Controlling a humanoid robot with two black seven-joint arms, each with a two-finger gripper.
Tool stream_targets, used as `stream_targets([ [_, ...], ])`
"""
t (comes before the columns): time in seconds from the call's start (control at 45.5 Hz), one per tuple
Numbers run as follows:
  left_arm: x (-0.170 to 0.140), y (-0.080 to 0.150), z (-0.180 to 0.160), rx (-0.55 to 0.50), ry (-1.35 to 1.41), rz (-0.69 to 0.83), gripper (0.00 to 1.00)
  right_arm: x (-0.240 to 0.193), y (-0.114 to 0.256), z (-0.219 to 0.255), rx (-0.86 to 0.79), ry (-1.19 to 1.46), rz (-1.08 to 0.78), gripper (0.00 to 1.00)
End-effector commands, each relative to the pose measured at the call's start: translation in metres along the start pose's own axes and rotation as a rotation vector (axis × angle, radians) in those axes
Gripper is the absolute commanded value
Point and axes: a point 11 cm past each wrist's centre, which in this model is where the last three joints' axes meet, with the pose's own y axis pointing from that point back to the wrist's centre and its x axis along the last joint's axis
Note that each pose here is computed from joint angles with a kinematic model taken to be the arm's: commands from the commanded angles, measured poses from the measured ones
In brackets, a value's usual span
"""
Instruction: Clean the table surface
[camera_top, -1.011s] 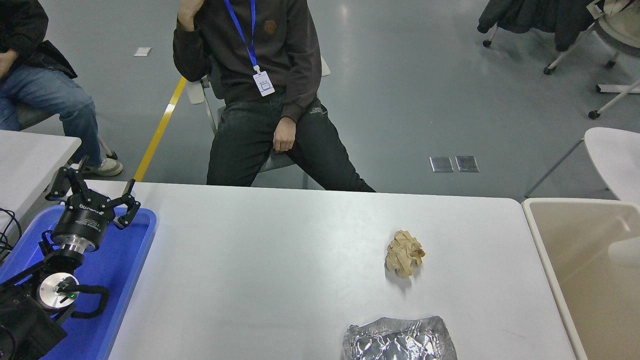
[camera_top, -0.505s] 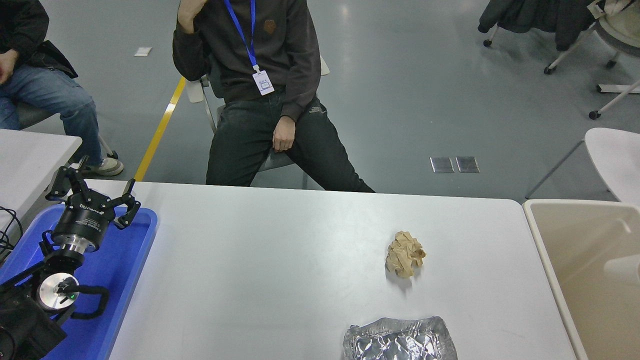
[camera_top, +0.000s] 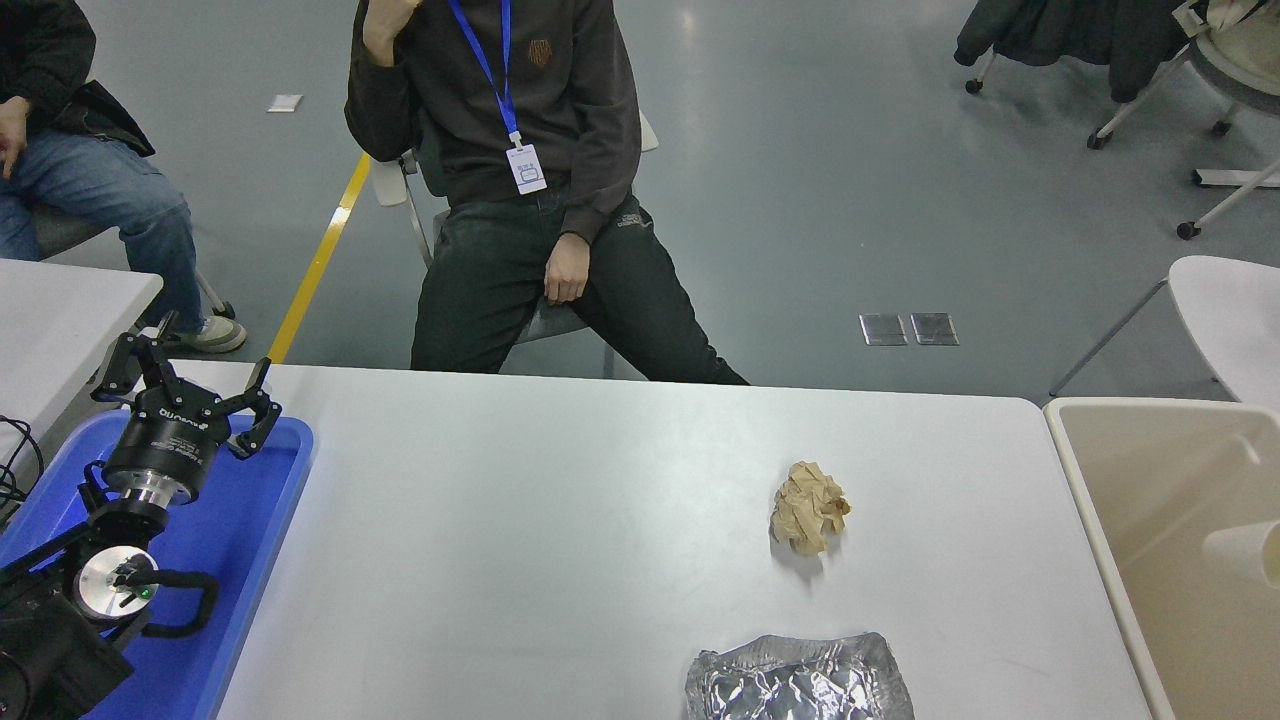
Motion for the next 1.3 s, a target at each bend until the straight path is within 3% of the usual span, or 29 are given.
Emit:
stream_targets([
  [0.0,0.000,0.000,0.000,0.000,0.000,0.000,1.00,0.003,0.001,0.002,-0.003,-0.034,0.020,1.00],
  [0.769,0.000,0.000,0.000,0.001,-0.001,0.001,1.00,0.021,0.005,0.004,-0.002,-0.066,0.070,1.00],
  [1.077,0.000,0.000,0.000,0.000,-0.001,0.001,1.00,0.044,0.010,0.007,0.011,-0.241,0.151,1.00],
  [1.275,0.000,0.000,0.000,0.000,-0.002,0.002,1.00,0.053,0.008,-0.003,0.083,-0.646,0.244,1.00],
])
